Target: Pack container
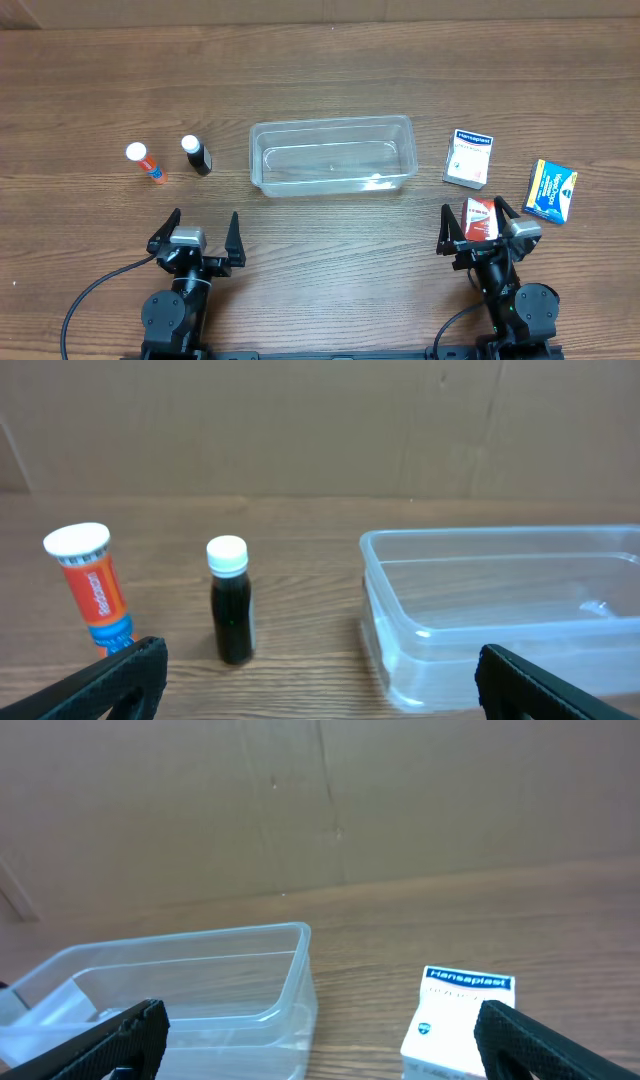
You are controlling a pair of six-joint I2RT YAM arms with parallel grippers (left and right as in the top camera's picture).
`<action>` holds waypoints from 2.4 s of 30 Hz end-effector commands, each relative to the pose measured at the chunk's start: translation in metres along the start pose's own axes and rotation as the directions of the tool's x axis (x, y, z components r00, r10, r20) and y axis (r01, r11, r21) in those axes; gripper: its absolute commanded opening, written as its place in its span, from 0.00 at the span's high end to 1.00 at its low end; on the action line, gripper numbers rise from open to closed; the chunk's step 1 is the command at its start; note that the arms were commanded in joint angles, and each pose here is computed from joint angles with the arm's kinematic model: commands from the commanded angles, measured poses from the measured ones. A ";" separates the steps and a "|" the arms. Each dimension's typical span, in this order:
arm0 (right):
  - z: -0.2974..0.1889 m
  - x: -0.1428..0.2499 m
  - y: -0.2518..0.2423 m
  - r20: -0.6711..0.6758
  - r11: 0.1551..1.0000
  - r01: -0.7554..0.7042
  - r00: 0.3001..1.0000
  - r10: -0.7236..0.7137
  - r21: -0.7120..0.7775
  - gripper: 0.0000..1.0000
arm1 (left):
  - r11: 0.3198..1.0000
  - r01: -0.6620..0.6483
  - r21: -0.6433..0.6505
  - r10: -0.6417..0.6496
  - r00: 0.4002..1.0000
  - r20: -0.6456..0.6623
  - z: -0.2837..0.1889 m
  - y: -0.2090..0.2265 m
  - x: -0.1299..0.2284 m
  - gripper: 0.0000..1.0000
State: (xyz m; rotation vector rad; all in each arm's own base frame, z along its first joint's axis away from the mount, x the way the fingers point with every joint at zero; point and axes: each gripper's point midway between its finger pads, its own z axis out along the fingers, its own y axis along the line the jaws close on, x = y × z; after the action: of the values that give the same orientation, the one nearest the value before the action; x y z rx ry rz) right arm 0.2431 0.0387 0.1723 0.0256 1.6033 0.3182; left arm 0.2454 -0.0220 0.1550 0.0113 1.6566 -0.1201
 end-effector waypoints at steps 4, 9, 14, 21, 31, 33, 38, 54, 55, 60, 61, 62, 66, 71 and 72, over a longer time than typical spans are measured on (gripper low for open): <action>-0.005 -0.015 0.005 -0.043 0.997 -0.074 0.996 0.074 0.007 0.00 | 0.992 0.128 -0.015 -0.128 0.992 0.005 -0.011 0.001 -0.028 0.00; -0.002 -0.048 0.012 -0.071 0.997 -0.077 0.994 0.078 0.015 0.00 | 0.993 0.104 -0.058 -0.106 0.994 -0.029 -0.027 0.005 -0.064 0.00; 0.007 -0.072 0.016 -0.226 0.994 -0.088 0.969 0.100 0.062 0.00 | 0.992 0.096 -0.084 -0.107 0.985 -0.139 -0.028 0.004 -0.093 0.00; 0.020 -0.079 0.021 -0.527 0.985 -0.097 0.834 0.161 0.146 0.00 | 0.990 0.067 -0.122 -0.111 0.907 -0.407 -0.013 0.001 -0.126 0.00; 0.014 -0.045 0.012 -0.786 0.966 -0.040 0.573 0.232 0.256 0.00 | 0.990 0.122 -0.069 -0.130 0.624 -0.770 -0.014 -0.028 -0.134 0.00; 0.014 -0.039 0.008 -0.800 0.962 -0.023 0.550 0.240 0.273 0.00 | 0.990 0.120 -0.079 -0.136 0.605 -0.784 -0.005 -0.028 -0.140 0.00; 0.016 -0.032 0.006 -0.815 0.960 -0.018 0.525 0.247 0.280 0.00 | 0.984 0.031 -0.177 -0.165 0.551 -0.818 0.040 -0.008 -0.145 0.00; 0.015 -0.031 0.005 -0.818 0.959 -0.016 0.519 0.249 0.281 0.00 | 0.946 -0.020 -0.322 -0.308 0.242 -0.920 0.149 0.051 -0.024 0.00; 0.015 -0.031 0.005 -0.818 0.960 -0.016 0.519 0.248 0.281 0.00 | 0.946 -0.023 -0.323 -0.309 0.231 -0.923 0.151 0.052 -0.018 0.00; 0.015 -0.031 0.005 -0.819 0.959 -0.016 0.518 0.249 0.282 0.00 | 0.945 -0.035 -0.326 -0.315 0.180 -0.932 0.161 0.056 0.010 0.00; 0.015 -0.031 0.005 -0.819 0.959 -0.016 0.517 0.249 0.282 0.00 | 0.945 -0.038 -0.326 -0.316 0.168 -0.934 0.163 0.056 0.017 0.00; 0.015 -0.031 0.005 -0.819 0.959 -0.016 0.517 0.249 0.282 0.00 | 0.945 -0.039 -0.326 -0.316 0.162 -0.935 0.165 0.057 0.021 0.00; 0.015 -0.031 0.005 -0.819 0.959 -0.016 0.517 0.249 0.282 0.00 | 0.945 -0.044 -0.323 -0.315 0.140 -0.939 0.173 0.059 0.040 0.00; 0.015 -0.031 0.005 -0.819 0.959 -0.016 0.517 0.249 0.282 0.00 | 0.945 -0.048 -0.323 -0.315 0.128 -0.940 0.175 0.060 0.048 0.16; 0.015 -0.031 0.005 -0.819 0.959 -0.016 0.517 0.249 0.282 0.00 | 0.945 -0.054 -0.324 -0.315 0.127 -0.941 0.175 0.061 0.049 0.20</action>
State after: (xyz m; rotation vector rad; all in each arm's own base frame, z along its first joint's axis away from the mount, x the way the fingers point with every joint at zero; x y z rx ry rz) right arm 0.2536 0.0421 0.1923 0.2218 2.6881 0.2697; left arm 0.4136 0.0150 0.0863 -0.3628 3.1142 -0.0047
